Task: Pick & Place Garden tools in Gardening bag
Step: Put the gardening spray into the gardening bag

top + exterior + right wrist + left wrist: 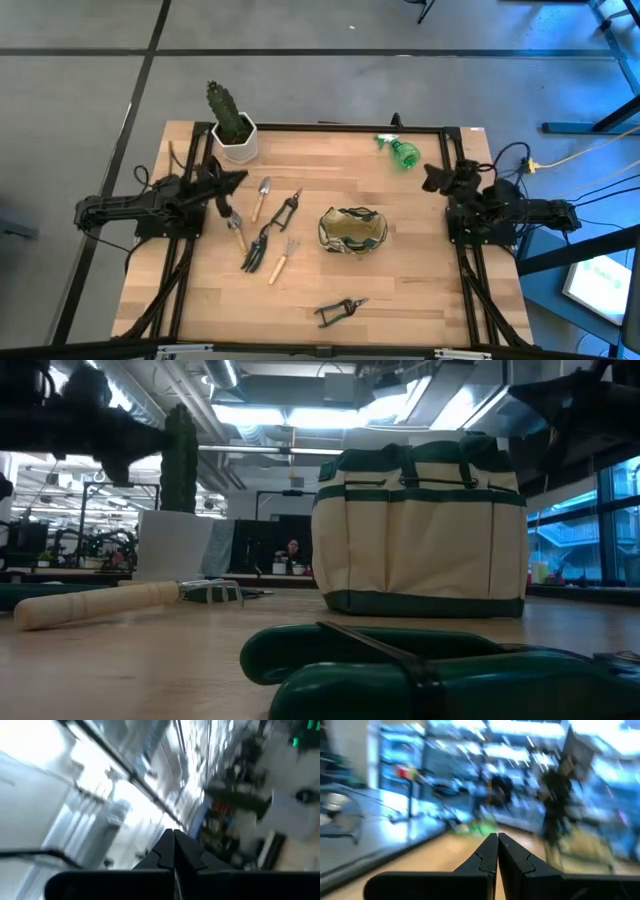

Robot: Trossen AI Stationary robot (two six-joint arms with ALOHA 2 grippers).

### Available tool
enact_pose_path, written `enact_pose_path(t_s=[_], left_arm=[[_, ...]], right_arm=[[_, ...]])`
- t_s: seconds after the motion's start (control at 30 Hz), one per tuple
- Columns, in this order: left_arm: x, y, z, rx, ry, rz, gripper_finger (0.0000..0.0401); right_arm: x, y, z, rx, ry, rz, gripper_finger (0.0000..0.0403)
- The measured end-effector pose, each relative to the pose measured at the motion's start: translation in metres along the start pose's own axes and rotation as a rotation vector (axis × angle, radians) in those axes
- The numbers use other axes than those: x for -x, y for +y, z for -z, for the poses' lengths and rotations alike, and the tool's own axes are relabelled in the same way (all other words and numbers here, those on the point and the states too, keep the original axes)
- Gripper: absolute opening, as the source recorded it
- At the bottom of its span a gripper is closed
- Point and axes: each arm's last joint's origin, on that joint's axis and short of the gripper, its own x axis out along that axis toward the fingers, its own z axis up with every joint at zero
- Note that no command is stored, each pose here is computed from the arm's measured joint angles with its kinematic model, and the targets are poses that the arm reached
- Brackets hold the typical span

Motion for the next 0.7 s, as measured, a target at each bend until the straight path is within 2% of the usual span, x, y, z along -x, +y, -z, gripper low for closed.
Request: enact_pose_path(t_s=[0.03, 0.13, 0.27, 0.37, 0.43, 0.5, 0.6, 0.7], left_arm=[[0.0, 0.0, -0.004, 0.052, -0.046, -0.023, 0.0008], [0.003, 0.0, -0.024, 0.303, -0.249, -0.039, 0.0008], [0.008, 0.001, -0.039, 0.605, -0.427, -0.037, 0.0008], [0.008, 0.002, -0.039, 0.853, -0.449, -0.006, 0.0008], [0.007, 0.0, -0.039, 1.001, -0.42, 0.083, 0.0008], [0.007, -0.004, -0.039, 1.032, -0.357, 0.205, 0.0007], [0.006, -0.01, -0.045, 1.007, -0.264, 0.374, 0.0006], [0.008, -0.016, -0.062, 0.989, -0.263, 0.484, 0.0008]], right_arm=[[0.0, 0.001, -0.001, 0.006, -0.031, 0.0, 0.0], [0.0, 0.002, -0.004, -0.004, -0.091, 0.007, 0.0], [0.0, 0.001, -0.003, -0.013, -0.093, 0.019, 0.0], [-0.001, 0.005, -0.004, -0.042, -0.086, -0.035, 0.0], [-0.001, 0.012, -0.007, -0.024, -0.103, -0.109, 0.0004], [-0.004, 0.024, -0.011, 0.022, -0.133, -0.162, 0.0014], [-0.014, 0.05, -0.019, 0.142, -0.144, -0.191, 0.0038], [-0.033, 0.078, -0.024, 0.247, -0.122, -0.178, 0.0071]])
